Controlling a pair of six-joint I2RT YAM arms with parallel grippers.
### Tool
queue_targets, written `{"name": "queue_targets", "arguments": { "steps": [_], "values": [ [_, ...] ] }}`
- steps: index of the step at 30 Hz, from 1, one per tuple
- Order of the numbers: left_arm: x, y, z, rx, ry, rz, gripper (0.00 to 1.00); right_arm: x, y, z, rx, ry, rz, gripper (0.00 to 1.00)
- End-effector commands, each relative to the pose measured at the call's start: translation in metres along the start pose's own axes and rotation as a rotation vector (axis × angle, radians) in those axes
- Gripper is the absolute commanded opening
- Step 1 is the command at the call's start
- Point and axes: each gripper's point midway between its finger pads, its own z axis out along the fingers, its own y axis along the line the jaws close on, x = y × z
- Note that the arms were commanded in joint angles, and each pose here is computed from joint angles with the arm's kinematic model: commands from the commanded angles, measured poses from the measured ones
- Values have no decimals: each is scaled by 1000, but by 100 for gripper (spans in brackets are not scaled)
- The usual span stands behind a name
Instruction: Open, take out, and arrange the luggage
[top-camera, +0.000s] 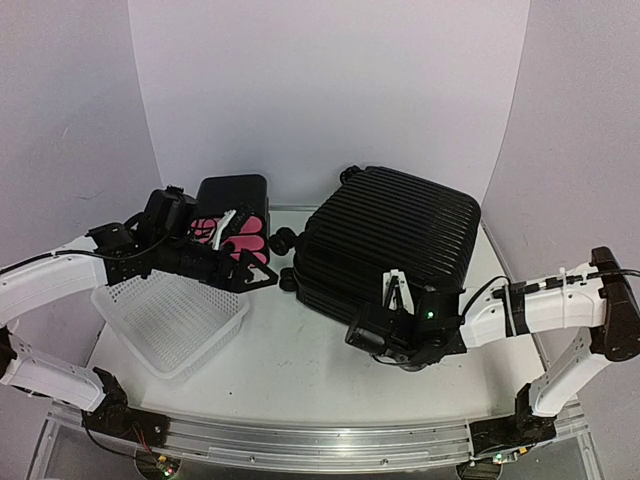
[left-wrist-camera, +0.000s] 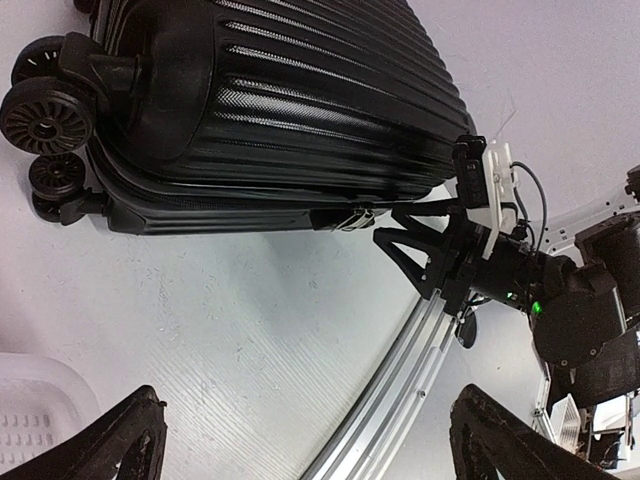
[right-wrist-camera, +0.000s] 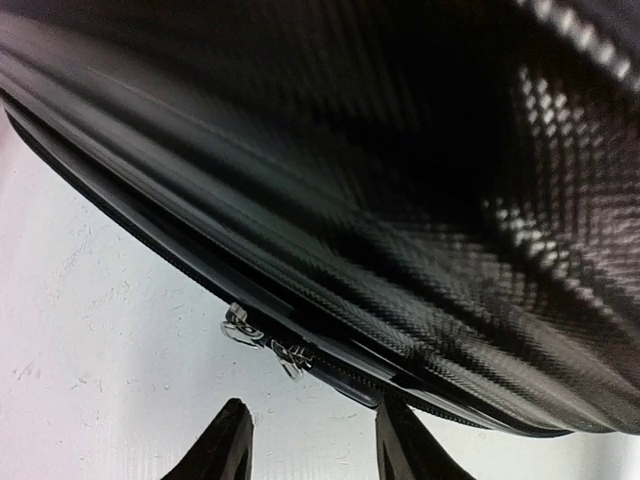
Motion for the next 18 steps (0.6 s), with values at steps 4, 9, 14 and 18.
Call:
{"name": "queue_targets", "arguments": {
  "steps": [4,9,14,18],
  "values": [
    [2,-11,8,88,-39,-8,100,-12,16,-8,-95,16,9,48],
    [17,-31,49,113,-19,76,97,-11,3,-14,-136,55,42,58],
    [26,-56,79,226,-182,206,93,-14,14,-35,-226,125,-20,65],
    [23,-50,98,238,-272,272,89,-25,3,-55,-220,152,-60,65]
  ]
}}
